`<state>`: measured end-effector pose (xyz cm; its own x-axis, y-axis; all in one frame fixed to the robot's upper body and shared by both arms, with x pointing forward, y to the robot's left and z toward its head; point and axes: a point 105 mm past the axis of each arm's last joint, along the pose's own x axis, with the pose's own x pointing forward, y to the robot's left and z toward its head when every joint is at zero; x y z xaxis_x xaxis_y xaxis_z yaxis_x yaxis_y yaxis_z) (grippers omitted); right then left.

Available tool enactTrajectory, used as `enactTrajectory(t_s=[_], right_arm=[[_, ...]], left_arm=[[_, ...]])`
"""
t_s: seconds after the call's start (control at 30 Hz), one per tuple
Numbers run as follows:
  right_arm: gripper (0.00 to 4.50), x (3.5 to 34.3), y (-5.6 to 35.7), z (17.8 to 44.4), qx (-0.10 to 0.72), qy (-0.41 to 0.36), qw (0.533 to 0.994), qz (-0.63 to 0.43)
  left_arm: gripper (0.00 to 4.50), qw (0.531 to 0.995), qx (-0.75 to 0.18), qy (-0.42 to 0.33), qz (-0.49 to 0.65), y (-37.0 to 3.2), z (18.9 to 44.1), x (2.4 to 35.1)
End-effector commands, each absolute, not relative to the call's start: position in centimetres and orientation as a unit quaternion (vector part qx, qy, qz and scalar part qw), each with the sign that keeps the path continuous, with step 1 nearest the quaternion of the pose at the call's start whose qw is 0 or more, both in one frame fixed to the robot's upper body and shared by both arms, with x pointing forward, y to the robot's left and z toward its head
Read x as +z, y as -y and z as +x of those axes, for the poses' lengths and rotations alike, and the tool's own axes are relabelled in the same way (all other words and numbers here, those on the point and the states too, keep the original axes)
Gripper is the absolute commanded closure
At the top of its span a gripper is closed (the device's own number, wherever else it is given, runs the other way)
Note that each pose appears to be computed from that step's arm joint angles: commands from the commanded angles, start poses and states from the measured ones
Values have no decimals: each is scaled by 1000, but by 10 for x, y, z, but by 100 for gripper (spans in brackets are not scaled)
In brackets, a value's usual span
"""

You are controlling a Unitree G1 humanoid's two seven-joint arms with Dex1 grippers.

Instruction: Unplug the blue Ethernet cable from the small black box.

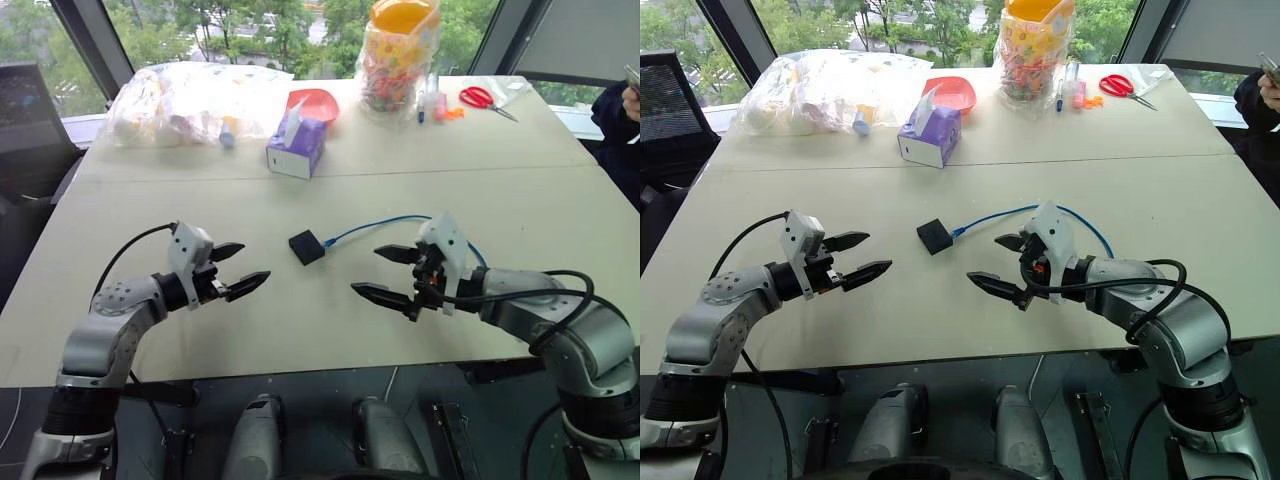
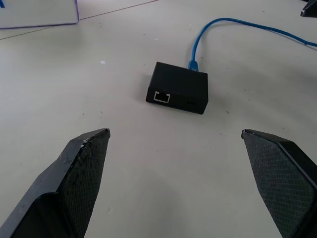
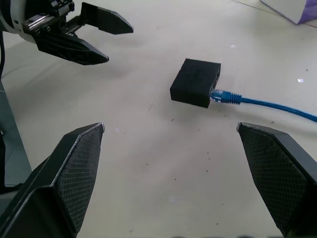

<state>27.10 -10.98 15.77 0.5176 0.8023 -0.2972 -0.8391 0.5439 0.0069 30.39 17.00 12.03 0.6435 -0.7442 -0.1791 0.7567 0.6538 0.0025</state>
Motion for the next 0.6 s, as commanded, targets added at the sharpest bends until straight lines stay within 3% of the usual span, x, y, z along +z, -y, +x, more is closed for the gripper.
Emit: enactTrajectory(t_s=[0.03,0.43,0.6], right_arm=[[0,174,110,275,478,-107,867,-90],[0,181,101,307,523,-119,832,-146],[0,181,88,340,550,-131,805,-178]], left_arm=[[3,903,-423,-56,53,-167,305,139],[3,902,-426,-47,56,-161,307,144],[3,900,-429,-41,62,-157,306,144]])
